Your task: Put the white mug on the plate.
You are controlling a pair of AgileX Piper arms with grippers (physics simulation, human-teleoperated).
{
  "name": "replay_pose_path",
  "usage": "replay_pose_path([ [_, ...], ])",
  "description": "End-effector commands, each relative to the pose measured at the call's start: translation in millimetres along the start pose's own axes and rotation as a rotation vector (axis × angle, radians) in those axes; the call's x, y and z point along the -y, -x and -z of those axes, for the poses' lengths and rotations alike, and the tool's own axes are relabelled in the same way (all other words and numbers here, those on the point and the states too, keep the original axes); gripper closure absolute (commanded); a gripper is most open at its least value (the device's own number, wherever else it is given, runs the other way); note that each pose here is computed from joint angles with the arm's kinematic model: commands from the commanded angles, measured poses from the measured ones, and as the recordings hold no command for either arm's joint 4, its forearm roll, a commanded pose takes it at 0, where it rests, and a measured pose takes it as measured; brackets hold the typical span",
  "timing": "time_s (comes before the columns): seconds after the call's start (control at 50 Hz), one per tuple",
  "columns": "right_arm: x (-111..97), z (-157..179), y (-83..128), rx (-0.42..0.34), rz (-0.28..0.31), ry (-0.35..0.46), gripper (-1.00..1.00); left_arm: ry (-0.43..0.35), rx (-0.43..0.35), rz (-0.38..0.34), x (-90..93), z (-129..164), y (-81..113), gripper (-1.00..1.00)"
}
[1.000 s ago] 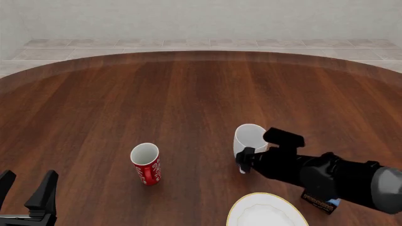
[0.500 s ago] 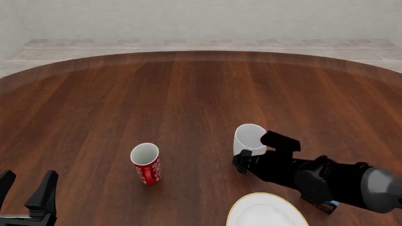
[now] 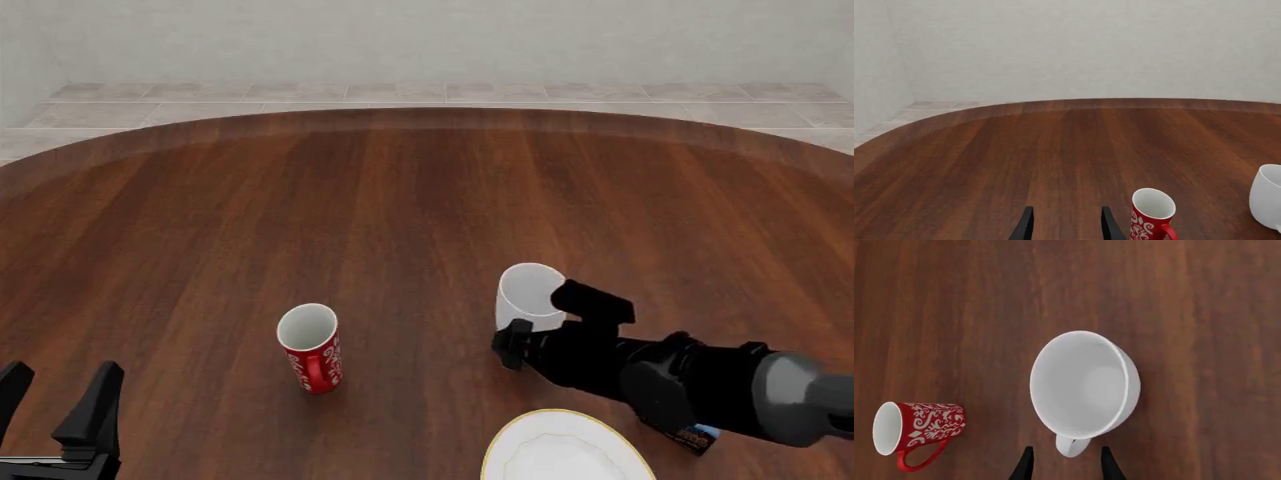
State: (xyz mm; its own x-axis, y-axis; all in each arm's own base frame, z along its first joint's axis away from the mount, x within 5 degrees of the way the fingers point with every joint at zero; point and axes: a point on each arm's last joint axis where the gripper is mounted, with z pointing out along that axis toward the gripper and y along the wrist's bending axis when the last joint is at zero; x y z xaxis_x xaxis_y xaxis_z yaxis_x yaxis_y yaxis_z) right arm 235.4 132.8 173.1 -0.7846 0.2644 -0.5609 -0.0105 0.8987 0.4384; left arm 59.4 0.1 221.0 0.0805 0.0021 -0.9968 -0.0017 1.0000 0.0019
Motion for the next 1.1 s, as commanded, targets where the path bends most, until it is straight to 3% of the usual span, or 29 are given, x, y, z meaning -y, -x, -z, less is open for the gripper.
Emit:
replay_pose_path([
  [0.02, 2.4, -4.8, -2.5, -0.002, -0.007, -0.003, -1.0, 0.0, 0.0, 0.0, 0.0, 0.0, 0.0, -1.0],
  [1.06, 5.6, -17.4, -8.4, -0.017, -0.023, -0.011, -1.0, 0.0, 0.0, 0.0, 0.0, 0.0, 0.0, -1.0],
  [1.08, 5.7, -16.5, -7.5, -0.016, -0.023, -0.012, 1.0, 0.0, 0.0, 0.0, 0.0, 0.0, 0.0, -1.0],
  [1.1, 5.6, -15.9, -7.3, -0.015, -0.022, -0.012, 1.0, 0.0, 0.0, 0.0, 0.0, 0.0, 0.0, -1.0],
])
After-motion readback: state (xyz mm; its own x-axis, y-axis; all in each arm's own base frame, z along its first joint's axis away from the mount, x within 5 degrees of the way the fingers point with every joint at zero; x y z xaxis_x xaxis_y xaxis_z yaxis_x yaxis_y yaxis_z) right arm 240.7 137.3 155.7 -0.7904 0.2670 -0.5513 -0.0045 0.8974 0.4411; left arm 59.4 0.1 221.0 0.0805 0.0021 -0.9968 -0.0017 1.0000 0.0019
